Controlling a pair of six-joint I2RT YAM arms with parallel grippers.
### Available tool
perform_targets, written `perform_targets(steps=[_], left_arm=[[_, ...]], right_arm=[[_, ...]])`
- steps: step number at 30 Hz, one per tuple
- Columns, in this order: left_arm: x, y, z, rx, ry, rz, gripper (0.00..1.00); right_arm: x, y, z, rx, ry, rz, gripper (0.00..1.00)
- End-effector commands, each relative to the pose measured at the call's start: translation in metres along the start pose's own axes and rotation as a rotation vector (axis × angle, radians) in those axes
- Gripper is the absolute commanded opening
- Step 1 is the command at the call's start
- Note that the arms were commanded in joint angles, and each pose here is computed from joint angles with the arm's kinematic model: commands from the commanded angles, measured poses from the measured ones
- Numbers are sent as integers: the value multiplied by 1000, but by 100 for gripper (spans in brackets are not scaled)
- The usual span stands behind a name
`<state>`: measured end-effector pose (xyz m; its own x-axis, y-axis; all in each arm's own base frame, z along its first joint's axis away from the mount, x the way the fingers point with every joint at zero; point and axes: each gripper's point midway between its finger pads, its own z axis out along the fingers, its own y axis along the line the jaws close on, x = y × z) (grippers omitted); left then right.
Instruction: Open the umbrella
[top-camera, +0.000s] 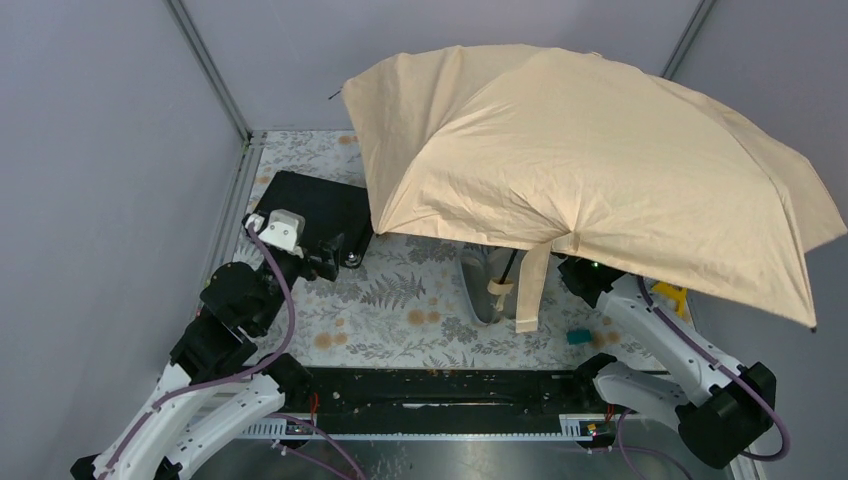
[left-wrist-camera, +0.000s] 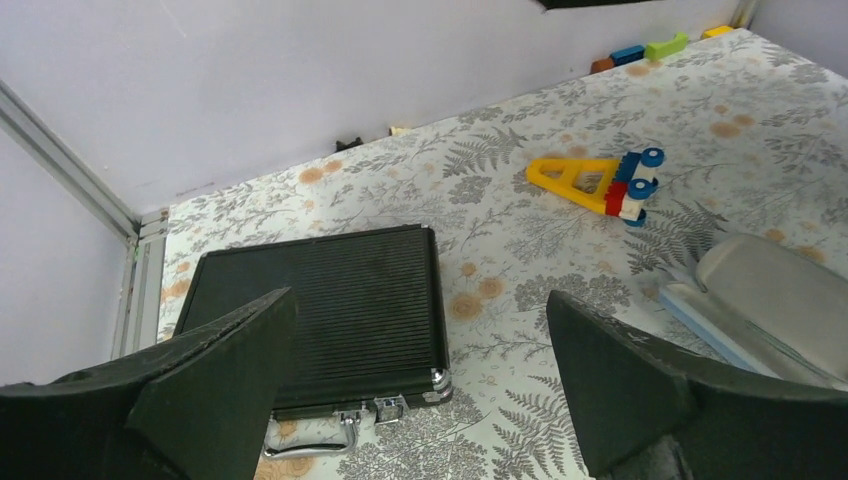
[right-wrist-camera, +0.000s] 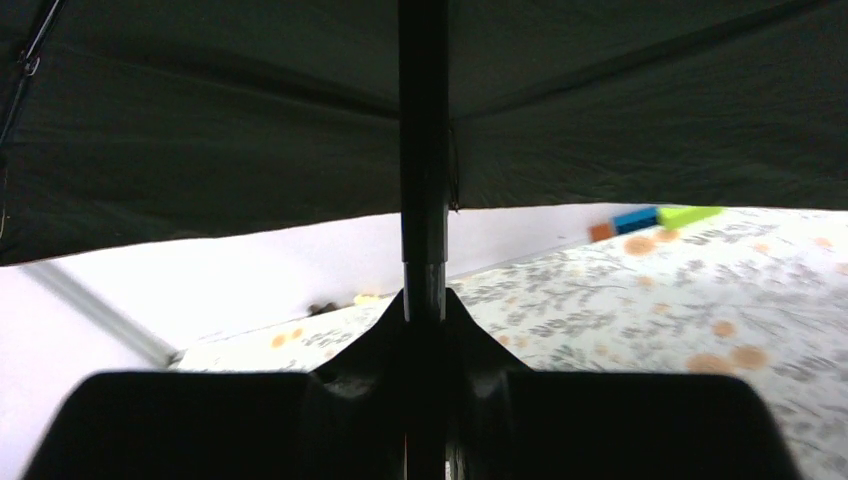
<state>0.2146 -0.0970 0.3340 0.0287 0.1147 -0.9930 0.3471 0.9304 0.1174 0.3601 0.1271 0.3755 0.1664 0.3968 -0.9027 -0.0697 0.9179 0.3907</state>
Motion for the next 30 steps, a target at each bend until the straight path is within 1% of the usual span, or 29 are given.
perform_targets(steps=[1, 4, 7, 12, 14, 15, 16, 19, 24, 25, 26, 28, 30], left_arm=[[0, 12, 4, -87, -34, -33, 99], [4, 12, 6, -89, -27, -36, 99], [9, 12, 6, -94, -23, -39, 99], [15, 12, 6, -98, -22, -45, 99], [19, 10, 7, -92, -17, -49, 99], [21, 9, 8, -89, -8, -46, 99], [22, 8, 8, -87, -4, -47, 99], [26, 7, 10, -85, 11, -48, 99], [29, 4, 9, -73, 15, -56, 99], [30, 4, 9, -73, 15, -56, 99], [30, 4, 8, -74, 16, -57, 99], [30, 4, 8, -70, 18, -59, 99], [30, 3, 8, -65, 18, -62, 99]], right_arm=[[-41, -35, -13, 169, -200, 63, 0], [-37, -50, -10, 279, -217, 82, 0], [-30, -53, -2, 366, -229, 96, 0], [-14, -52, 2, 512, -285, 124, 0], [-4, -44, 5, 524, -304, 125, 0], [6, -39, 8, 537, -298, 92, 0], [7, -35, 9, 554, -318, 104, 0], [25, -27, 15, 631, -292, 52, 0], [66, -40, 14, 710, -252, 48, 0], [72, -44, 11, 723, -245, 41, 3], [76, -46, 10, 730, -238, 31, 8], [84, -51, 6, 734, -227, 11, 22], [90, -55, 4, 732, -218, -10, 39]])
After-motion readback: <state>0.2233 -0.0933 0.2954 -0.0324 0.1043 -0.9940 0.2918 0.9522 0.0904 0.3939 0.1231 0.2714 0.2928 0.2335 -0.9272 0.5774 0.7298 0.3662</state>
